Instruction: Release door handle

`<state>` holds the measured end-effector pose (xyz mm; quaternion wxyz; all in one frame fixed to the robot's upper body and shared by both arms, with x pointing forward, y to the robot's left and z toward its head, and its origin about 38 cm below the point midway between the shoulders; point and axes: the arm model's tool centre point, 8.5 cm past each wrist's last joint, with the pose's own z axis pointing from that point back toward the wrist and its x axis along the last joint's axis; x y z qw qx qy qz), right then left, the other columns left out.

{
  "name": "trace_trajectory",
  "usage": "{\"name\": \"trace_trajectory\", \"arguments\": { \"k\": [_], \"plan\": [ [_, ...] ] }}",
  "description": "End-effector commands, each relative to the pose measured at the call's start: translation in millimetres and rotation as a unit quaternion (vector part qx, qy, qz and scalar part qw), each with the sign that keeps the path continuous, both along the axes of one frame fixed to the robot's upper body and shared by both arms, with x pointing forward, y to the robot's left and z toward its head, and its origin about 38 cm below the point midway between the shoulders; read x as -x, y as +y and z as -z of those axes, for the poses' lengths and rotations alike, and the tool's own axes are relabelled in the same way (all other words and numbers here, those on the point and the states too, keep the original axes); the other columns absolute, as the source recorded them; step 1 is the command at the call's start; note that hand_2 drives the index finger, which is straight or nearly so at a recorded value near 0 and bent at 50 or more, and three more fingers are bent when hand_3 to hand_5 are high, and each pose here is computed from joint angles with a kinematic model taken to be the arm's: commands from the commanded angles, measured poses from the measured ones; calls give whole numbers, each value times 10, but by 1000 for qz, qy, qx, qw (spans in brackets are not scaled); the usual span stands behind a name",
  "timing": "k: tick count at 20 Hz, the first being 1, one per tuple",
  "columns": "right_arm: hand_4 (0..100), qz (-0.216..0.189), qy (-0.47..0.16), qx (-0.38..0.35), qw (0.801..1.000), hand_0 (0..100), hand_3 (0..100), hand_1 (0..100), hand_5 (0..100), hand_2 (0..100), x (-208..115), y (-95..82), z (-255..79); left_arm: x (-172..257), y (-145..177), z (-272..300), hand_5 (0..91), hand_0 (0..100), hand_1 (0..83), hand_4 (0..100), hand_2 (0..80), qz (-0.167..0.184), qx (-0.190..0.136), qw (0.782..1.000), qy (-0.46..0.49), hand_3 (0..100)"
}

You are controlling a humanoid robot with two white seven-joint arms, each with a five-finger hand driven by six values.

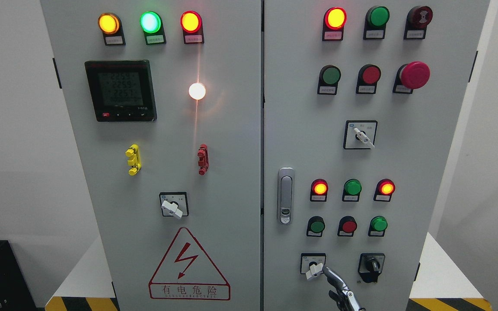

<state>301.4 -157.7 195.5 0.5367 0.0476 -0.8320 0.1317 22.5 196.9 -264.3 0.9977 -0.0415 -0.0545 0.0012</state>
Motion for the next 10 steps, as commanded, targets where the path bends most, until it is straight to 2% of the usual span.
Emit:
{"name": "trace_trajectory", "arguments": {
  "k": [1, 3, 5, 7, 9, 10],
  "plan": [
    [20, 3, 2, 0, 1000, 366, 15, 57, 4, 0, -3, -6, 4, -217, -1, -11, 0, 120, 556, 0, 0, 1, 0, 1000, -17, 0],
    [34, 2, 3, 0, 1000, 368, 18, 56, 14, 0, -3, -5, 6, -217, -1, -11, 0, 120, 556, 0, 0, 1, 0, 1000, -17, 0],
    [105, 2, 4, 1, 1000, 368, 37, 60, 70, 0, -4, 1, 11, -217, -1, -11, 0, 120, 556, 0, 0, 1, 0, 1000, -17, 0],
    [293, 2, 2, 1, 1000, 369, 127, 77, 275, 0, -2, -2, 6, -217, -1, -11, 0, 120, 556, 0, 0, 1, 0, 1000, -17, 0],
    [382, 3, 1, 6, 1000, 372, 211, 94, 389, 0, -1, -1, 5, -217, -1, -11, 0, 120, 556, 0, 0, 1, 0, 1000, -17, 0],
    [413, 7, -3, 17, 1000, 375, 245, 103, 415, 0, -3, -2, 1, -217, -1, -11, 0, 120, 556, 0, 0, 1, 0, 1000, -17, 0]
  ]
}}
